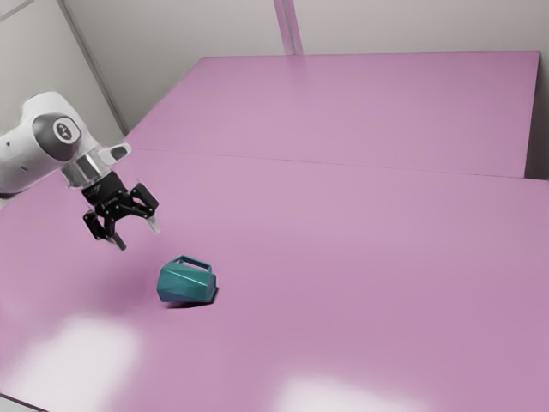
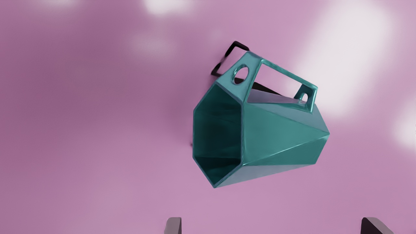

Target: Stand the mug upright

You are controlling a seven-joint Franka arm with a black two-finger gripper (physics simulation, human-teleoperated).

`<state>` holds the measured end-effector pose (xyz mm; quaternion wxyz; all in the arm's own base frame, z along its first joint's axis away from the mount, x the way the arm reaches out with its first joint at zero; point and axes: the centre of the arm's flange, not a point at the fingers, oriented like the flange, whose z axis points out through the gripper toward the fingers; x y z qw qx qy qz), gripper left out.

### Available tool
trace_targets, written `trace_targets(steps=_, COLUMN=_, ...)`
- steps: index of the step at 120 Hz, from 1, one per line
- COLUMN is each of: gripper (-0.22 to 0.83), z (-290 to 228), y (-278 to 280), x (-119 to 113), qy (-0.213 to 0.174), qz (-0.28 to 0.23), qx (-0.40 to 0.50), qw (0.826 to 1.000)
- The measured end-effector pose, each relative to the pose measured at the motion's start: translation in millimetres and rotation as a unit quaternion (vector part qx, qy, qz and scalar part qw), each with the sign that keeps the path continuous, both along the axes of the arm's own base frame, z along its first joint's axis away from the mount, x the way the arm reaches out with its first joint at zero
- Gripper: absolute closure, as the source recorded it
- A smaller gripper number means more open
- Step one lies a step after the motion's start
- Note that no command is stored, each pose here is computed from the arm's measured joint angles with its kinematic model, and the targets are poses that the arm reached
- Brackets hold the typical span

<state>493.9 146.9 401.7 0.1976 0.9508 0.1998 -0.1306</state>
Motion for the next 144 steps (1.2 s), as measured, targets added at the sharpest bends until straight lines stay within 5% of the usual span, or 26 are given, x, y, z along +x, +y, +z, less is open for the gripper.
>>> trace_targets(steps=38, gripper=0.00, z=-62.1, y=-9.5, x=13.4, qy=0.037, qz=0.037, qx=-0.055, qw=0.997)
trace_targets(steps=104, gripper=0.01, z=-113.9, y=-18.8, x=26.0, qy=0.046, qz=0.091, qx=-0.122, qw=0.987)
trace_targets(steps=128, gripper=0.48, z=-113.0, y=-20.4, x=29.6, qy=0.041, qz=0.092, qx=-0.126, qw=0.987)
trace_targets(steps=144, gripper=0.62, z=-107.6, y=-26.8, x=35.7, qy=0.034, qz=0.084, qx=-0.125, qw=0.988)
